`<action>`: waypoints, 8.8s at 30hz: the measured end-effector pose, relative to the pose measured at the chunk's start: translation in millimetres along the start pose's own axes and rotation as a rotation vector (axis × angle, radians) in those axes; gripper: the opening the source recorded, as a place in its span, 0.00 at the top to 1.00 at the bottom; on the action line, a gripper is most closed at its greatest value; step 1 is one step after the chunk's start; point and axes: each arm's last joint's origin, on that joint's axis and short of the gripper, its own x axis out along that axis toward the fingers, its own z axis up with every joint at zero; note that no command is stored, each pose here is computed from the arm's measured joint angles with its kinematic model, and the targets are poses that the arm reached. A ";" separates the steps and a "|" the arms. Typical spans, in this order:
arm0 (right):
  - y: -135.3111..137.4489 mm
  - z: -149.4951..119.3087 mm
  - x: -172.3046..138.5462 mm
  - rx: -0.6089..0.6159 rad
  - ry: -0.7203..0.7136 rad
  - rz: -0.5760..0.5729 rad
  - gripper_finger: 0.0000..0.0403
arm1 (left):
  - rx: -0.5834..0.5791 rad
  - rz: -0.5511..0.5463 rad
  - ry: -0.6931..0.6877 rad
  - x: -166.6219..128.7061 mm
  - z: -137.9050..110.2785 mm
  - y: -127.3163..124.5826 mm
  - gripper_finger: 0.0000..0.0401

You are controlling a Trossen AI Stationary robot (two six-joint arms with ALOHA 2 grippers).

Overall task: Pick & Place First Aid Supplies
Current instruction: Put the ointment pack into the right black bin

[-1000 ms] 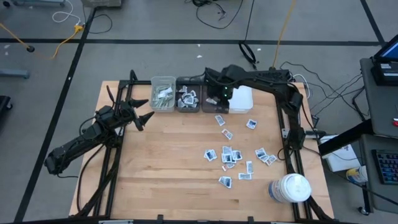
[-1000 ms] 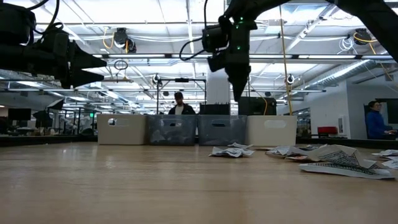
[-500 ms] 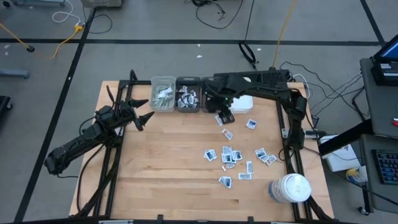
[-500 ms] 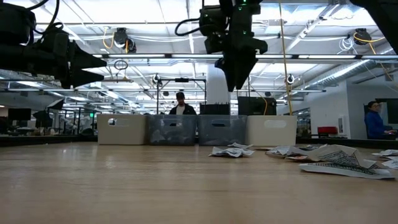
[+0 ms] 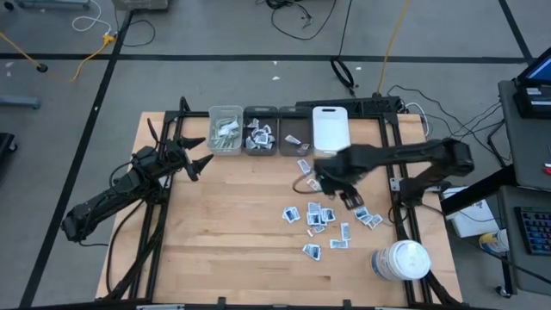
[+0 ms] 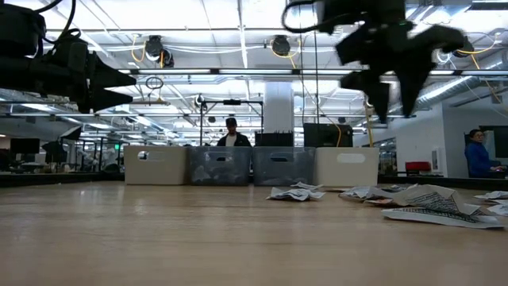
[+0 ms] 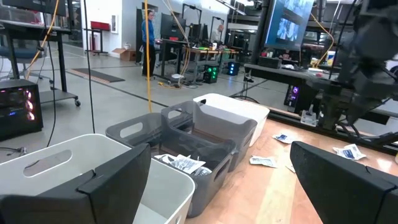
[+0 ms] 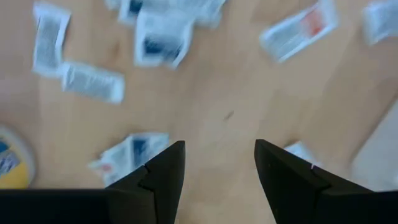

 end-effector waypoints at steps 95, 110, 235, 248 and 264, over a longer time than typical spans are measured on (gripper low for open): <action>65.5 -75.7 78.7 0.645 0.460 0.372 0.97 | 0.000 0.000 0.000 0.0 0.0 0.0 0.02; 70.4 -64.6 83.1 0.513 0.332 0.370 0.50 | 0.000 0.000 0.000 0.0 0.0 0.0 0.02; -260.5 41.5 5.5 0.973 -0.092 0.159 1.00 | 0.000 0.000 0.000 0.0 0.0 0.0 0.02; -272.2 61.4 36.4 0.914 -0.144 0.114 0.90 | 0.000 0.000 0.000 0.0 0.0 0.0 0.02; -271.0 63.1 36.1 0.926 -0.146 0.114 0.41 | 0.000 0.000 0.000 0.0 0.0 0.0 0.02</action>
